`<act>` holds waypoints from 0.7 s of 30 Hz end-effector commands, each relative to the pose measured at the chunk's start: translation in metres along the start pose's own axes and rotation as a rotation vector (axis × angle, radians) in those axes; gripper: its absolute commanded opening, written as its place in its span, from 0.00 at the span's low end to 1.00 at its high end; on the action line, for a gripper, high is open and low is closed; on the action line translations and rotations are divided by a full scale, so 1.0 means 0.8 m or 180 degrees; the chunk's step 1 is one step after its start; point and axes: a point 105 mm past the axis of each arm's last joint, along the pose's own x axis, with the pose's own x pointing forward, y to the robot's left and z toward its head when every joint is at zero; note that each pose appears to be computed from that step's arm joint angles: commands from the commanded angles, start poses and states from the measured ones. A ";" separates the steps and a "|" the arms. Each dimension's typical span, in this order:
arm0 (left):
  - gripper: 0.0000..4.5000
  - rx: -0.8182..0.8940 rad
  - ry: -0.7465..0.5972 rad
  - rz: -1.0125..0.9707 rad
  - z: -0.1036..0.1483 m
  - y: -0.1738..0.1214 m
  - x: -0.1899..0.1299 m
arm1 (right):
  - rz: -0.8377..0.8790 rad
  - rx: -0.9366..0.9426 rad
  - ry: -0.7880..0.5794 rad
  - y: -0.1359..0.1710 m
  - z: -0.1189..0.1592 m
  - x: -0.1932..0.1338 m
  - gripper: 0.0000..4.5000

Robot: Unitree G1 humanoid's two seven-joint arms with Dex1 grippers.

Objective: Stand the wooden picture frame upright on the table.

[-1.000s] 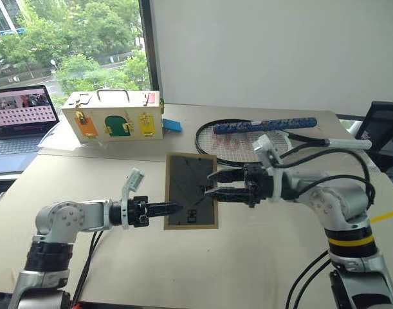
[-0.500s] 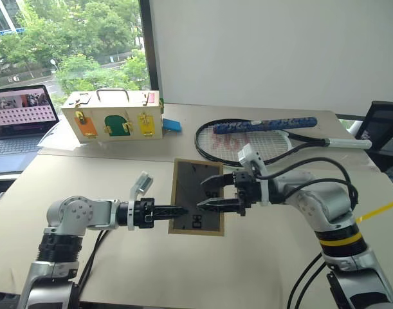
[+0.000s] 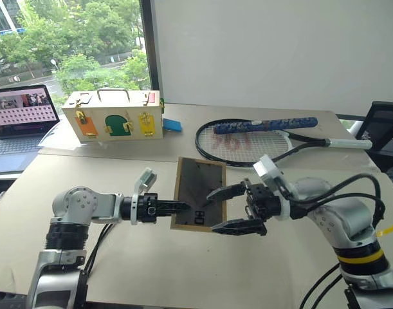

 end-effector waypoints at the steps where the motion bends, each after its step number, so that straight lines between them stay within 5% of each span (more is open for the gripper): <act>1: 0.25 0.0086 -0.0056 -0.0170 0.012 -0.019 -0.006 | -0.0540 -0.0462 0.0088 -0.028 0.010 -0.038 0.99; 6: 0.25 0.0096 -0.0038 -0.0158 0.016 -0.020 -0.004 | -0.0908 -0.0681 0.0092 -0.054 0.015 -0.059 0.99; 14: 0.25 0.0289 0.0218 -0.0147 0.008 -0.028 0.020 | -0.0663 -0.0184 0.0111 -0.057 0.028 0.015 0.99; 21: 0.25 0.0415 0.0231 -0.0095 0.009 -0.029 0.022 | -0.0353 -0.0032 0.0292 -0.037 0.028 0.039 0.99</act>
